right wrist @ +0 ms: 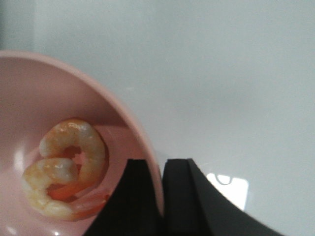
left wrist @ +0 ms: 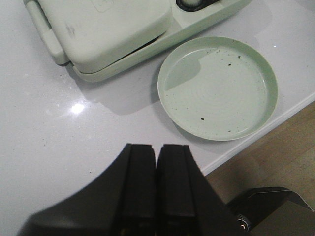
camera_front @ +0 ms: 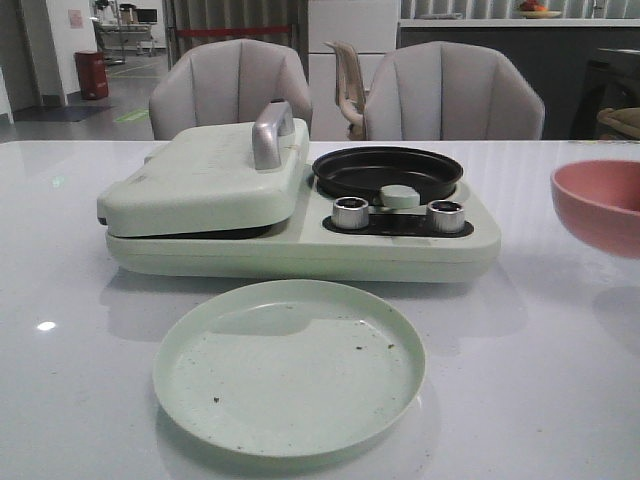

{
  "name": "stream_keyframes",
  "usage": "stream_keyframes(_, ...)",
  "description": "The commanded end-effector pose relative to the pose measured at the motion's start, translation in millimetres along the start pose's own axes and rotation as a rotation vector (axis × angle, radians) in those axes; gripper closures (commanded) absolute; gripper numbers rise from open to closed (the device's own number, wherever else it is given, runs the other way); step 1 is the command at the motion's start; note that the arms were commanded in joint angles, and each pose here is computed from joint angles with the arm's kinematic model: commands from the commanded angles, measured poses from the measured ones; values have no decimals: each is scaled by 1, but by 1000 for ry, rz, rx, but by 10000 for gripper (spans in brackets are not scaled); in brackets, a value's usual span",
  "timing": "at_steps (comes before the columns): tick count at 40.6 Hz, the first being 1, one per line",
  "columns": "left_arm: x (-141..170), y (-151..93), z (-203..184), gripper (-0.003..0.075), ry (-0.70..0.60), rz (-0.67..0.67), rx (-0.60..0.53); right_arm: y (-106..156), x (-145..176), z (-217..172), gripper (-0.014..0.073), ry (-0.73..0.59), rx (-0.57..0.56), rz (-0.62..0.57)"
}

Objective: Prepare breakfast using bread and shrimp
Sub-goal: 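Grasp the pink bowl rim and lift the bowl, then tilt the pink bowl over the black pan to pour the shrimp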

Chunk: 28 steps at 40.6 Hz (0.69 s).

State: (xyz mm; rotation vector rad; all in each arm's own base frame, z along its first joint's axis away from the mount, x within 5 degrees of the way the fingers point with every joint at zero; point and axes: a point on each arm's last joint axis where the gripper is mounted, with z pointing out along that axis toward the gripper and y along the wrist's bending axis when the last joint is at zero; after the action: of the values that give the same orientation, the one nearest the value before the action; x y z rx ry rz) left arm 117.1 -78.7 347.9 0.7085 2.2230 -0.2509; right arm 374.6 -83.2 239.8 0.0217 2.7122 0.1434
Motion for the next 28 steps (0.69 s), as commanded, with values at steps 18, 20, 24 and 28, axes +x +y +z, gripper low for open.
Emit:
stream_keyframes(18,-11,1,-8,622,-93,9,-14,193,-82,-111,551,-558,517,-658)
stream_keyframes(20,-11,1,-8,622,-93,9,-14,206,-81,-114,551,-602,569,-674)
stream_keyframes(24,-11,1,-8,622,-93,9,-14,224,-81,-122,551,-707,718,-680)
stream_keyframes(28,-11,1,-8,622,-93,9,-14,238,-82,-123,551,-785,833,-711)
